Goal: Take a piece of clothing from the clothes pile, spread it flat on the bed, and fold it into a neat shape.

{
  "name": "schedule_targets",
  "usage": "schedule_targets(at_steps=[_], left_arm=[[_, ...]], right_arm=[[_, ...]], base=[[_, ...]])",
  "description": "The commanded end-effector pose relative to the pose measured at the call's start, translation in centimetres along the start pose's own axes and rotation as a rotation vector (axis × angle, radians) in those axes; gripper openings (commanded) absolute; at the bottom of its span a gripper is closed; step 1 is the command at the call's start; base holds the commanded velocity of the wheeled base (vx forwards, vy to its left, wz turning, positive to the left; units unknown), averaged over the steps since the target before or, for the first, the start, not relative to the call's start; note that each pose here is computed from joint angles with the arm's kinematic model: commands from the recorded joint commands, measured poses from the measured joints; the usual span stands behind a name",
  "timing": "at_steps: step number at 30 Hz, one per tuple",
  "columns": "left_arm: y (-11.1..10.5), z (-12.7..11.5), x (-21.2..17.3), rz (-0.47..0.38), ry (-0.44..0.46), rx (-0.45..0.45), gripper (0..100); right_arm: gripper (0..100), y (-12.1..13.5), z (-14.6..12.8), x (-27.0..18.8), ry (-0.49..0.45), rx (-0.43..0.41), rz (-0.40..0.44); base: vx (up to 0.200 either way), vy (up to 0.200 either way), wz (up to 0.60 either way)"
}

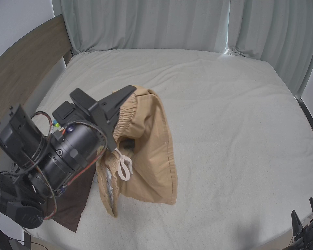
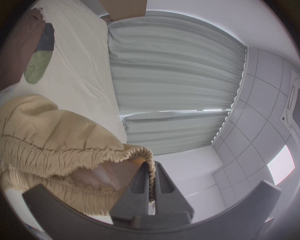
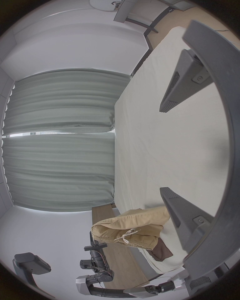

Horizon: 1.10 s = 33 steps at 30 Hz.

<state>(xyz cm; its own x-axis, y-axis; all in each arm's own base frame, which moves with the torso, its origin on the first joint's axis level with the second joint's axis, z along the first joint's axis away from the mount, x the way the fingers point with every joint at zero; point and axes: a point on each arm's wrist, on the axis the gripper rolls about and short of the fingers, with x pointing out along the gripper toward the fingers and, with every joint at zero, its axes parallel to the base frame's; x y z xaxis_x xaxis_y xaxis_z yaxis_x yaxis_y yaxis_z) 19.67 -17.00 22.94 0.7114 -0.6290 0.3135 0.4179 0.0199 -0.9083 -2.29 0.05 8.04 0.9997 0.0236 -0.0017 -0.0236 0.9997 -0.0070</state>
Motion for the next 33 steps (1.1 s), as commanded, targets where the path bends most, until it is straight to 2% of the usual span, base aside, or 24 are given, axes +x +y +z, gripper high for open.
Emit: schedule_targets(at_steps=[1,3,9,12,18,22,33], left_arm=[[1.6,-2.7,1.7,0.031,0.090,-0.017,0],[2.5,-3.5,2.4,0.049,0.116,-0.020,0],[4.7,-5.0,4.1,-0.001,0.204,-0.030,0],[4.8,-6.3,4.5,-0.038,0.263,-0.039,0],[3.3,-9.2,4.5,-0.120,0.384,-0.067,0],[2.0,-9.8,5.0,-0.187,0.438,-0.076,0],[-3.4,-10.0,6.3,-0.389,0.426,-0.099,0]], right_arm=[[100,0.0,-0.5,0.0,0.000,-0.001,0.001],[100,0.0,-0.5,0.0,0.000,-0.001,0.001],[100,0.0,-0.5,0.0,0.000,-0.001,0.001],[100,0.0,-0.5,0.0,0.000,-0.001,0.001],[100,0.0,-0.5,0.0,0.000,-0.001,0.001],[100,0.0,-0.5,0.0,0.000,-0.001,0.001],[100,0.0,-0.5,0.0,0.000,-0.001,0.001]], base=[[0.000,0.000,0.00],[0.000,0.000,0.00],[0.000,0.000,0.00],[0.000,0.000,0.00],[0.000,0.000,0.00],[0.000,0.000,0.00],[0.000,0.000,0.00]])
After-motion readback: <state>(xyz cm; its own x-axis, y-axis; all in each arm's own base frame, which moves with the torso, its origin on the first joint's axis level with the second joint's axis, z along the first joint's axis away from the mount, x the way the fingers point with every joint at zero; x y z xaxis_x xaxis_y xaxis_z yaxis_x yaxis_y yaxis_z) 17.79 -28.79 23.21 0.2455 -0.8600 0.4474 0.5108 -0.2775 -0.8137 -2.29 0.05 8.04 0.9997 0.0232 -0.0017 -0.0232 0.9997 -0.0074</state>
